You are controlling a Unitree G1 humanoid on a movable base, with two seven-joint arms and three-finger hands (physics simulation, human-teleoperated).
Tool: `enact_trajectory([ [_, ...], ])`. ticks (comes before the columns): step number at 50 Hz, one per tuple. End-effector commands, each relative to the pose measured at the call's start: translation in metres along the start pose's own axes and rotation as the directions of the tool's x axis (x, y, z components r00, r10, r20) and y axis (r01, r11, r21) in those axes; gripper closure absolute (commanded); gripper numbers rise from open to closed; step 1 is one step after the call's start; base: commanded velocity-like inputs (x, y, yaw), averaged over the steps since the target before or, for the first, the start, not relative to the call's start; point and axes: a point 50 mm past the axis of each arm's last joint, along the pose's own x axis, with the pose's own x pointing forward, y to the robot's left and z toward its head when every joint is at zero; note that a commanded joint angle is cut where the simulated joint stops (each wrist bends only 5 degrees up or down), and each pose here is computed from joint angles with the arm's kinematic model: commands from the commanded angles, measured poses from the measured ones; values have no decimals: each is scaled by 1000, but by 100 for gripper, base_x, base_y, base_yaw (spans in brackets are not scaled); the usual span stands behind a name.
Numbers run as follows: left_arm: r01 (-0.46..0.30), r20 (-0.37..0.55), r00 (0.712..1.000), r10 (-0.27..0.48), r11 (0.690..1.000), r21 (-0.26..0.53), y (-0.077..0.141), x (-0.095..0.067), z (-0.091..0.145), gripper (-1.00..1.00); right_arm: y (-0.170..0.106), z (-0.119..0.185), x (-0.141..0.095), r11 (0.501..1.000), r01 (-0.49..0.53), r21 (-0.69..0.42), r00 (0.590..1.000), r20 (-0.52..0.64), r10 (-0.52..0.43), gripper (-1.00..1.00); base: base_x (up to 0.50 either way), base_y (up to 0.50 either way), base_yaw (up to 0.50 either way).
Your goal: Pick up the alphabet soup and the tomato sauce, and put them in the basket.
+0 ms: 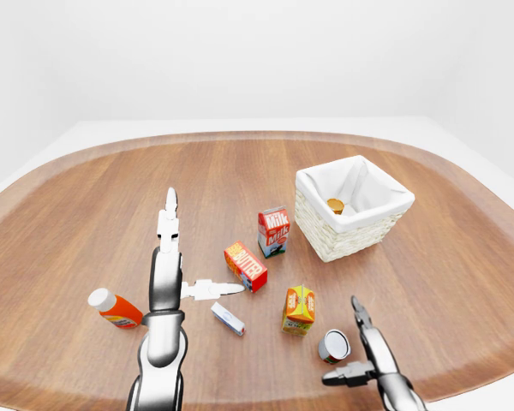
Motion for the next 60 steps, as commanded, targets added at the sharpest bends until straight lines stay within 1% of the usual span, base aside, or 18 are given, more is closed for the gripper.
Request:
enact_trajectory([
  [1, -1, 0, 1000, 1, 1000, 1, 0, 0, 0, -100, 6, 5, 2, 999, -2, -36, 1000, 16, 2, -100, 0, 0, 0],
  [18, 0, 0, 1000, 0, 1000, 2, 0, 0, 0, -100, 8, -9, 7, 995, 17, -100, 999, -47, -22, -100, 0, 0, 0],
  [35, -1, 0, 1000, 1, 1000, 2, 0, 0, 0, -100, 10, -9, 8, 993, 20, -120, 999, -45, -25, -100, 0, 0, 0],
  [60, -1, 0, 1000, 1, 1000, 2, 0, 0, 0, -100, 13, -2, 8, 992, 11, -128, 1000, -14, -13, -100, 0, 0, 0],
])
